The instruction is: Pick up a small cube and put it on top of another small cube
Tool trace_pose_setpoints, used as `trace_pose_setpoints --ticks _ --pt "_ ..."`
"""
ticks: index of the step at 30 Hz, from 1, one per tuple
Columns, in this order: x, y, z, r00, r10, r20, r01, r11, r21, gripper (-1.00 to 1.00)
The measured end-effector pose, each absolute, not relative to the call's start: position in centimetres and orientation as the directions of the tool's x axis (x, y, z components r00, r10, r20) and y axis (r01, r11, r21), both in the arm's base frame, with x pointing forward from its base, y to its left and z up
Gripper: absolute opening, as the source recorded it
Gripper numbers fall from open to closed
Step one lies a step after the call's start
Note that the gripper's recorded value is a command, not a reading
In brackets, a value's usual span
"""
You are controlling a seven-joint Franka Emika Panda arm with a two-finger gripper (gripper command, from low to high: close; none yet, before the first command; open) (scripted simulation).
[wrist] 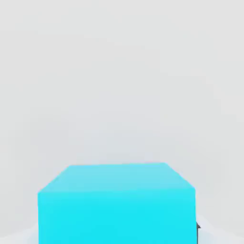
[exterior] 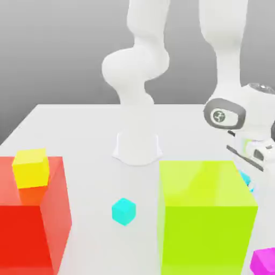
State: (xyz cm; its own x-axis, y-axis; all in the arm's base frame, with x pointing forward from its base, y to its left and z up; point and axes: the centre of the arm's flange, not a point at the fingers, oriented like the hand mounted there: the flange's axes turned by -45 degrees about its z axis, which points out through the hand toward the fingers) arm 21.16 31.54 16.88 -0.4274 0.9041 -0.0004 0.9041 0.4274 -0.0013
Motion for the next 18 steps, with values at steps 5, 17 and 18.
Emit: trace_pose_setpoints --ticks 5,17,18 --pt "24.3 31.7 20.2 -0.368 0.93 0.002 0.93 0.368 -0.005 -1.0" --pt "43.2 30.4 23.9 -0.053 0.999 0.005 0.999 0.053 -0.011 -1.0" --pt "44.8 29.8 24.3 -0.027 1.0 0.004 1.0 0.027 -0.009 -1.0"
